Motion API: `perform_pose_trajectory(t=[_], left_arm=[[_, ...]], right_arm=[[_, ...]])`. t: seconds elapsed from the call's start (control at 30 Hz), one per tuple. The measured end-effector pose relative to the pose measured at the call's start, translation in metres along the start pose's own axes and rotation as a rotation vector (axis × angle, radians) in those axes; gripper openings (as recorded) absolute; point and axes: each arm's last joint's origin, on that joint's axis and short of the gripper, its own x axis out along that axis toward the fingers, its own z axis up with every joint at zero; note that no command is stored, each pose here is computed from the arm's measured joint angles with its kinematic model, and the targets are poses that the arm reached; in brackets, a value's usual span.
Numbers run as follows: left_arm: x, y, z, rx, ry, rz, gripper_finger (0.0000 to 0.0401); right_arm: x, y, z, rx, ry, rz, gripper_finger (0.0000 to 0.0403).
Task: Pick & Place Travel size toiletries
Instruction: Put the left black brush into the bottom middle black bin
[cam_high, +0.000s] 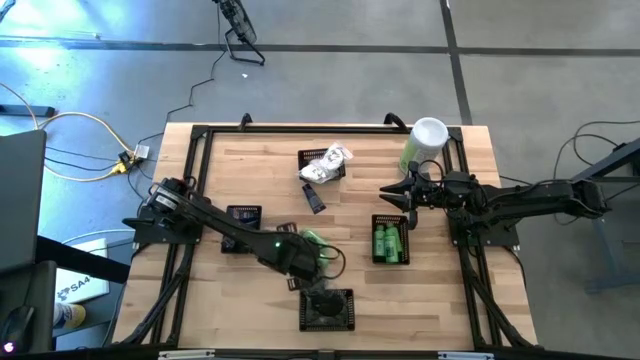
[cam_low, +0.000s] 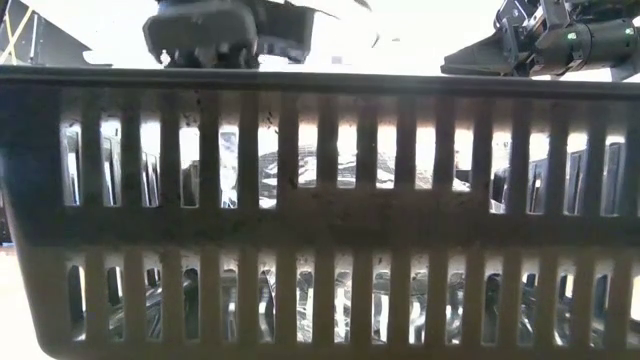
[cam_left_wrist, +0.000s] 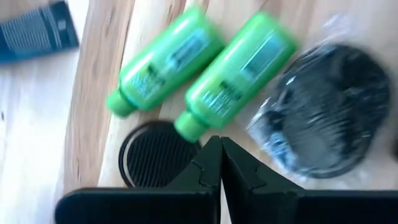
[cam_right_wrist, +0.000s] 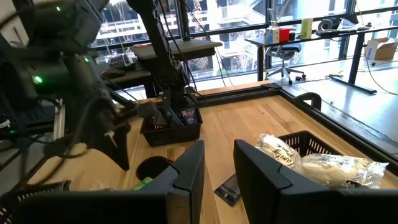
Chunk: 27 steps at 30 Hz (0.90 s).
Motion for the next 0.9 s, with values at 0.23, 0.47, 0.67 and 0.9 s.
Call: perform_pose_trajectory(t=[0.23, 0.47, 0.67, 0.9], left_arm=[[-0.015, 0.006, 0.004, 0.031, 0.02, 0.09, 0.0], [-0.011, 0.021, 0.004, 0.041, 0.092, 0.133, 0.0], [0.011, 0.042, 0.011, 0.028, 0.106, 0.113, 0.0], [0.024, 0.05, 0.01, 0.024, 0.113, 0.041, 0.0]], right_arm=[[0.0, 0.0, 0.0, 0.0, 0.0, 0.001, 0.0079], [0.0, 0.0, 0.0, 0.003, 0.0, 0.0, 0.0079], [0.0, 0.001, 0.0, 0.007, 0.003, 0.026, 0.0079], [0.0, 0.001, 0.0, 0.003, 0.003, 0.027, 0.0079]])
